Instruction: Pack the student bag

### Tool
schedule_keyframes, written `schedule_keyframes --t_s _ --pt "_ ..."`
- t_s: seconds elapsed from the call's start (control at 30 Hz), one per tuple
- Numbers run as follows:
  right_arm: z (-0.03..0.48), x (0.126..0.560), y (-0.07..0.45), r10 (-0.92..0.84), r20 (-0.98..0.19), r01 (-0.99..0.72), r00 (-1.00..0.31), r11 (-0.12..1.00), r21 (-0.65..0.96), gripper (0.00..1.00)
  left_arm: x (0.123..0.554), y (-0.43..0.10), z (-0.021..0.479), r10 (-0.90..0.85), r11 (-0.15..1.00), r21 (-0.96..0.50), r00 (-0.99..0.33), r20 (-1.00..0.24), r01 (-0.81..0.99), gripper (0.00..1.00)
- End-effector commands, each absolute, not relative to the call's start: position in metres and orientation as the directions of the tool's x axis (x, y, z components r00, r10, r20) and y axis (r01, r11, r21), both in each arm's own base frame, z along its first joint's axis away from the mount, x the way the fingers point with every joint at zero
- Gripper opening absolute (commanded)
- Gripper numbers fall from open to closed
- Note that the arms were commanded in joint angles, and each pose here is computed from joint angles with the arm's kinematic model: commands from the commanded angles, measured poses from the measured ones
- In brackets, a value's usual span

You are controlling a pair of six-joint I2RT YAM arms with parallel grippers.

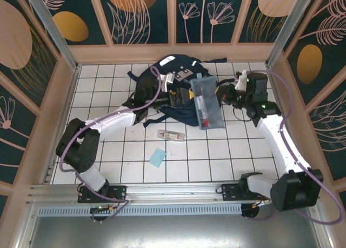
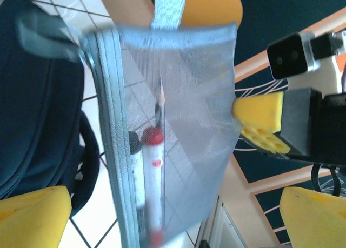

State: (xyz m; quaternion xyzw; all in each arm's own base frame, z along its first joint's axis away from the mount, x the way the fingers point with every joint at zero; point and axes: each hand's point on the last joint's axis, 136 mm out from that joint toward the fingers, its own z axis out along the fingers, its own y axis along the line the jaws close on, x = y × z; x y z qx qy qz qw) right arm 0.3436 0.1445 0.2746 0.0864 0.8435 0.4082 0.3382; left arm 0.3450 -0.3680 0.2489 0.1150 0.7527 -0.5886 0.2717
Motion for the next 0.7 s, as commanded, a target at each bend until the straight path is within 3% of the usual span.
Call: schedule_keyframes --t_s 0.0,0.2,0.37,0.67 --pt "0.318 0.351 0.168 0.368 -0.551 -0.304 -0.749 0.548 0.779 0.00 0.345 -0.376 0.293 -0.145 0.217 -0.765 -0.755 -0.640 0.607 0.99" --pt "0.351 0.359 0.191 0.361 -0.563 -0.392 -0.743 0.448 0.804 0.00 0.327 -0.374 0.313 -0.150 0.110 -0.723 -0.708 -0.690 0.682 0.99" --pt "0.366 0.358 0.199 0.341 -0.572 -0.421 -0.746 0.423 0.802 0.00 0.332 -0.379 0.311 -0.133 0.102 -0.682 -0.669 -0.731 0.724 0.99" --pt "0.393 0.346 0.209 0.335 -0.578 -0.470 -0.744 0.353 0.809 0.00 0.355 -0.354 0.341 -0.267 0.108 -0.599 -0.558 -0.786 0.793 0.98"
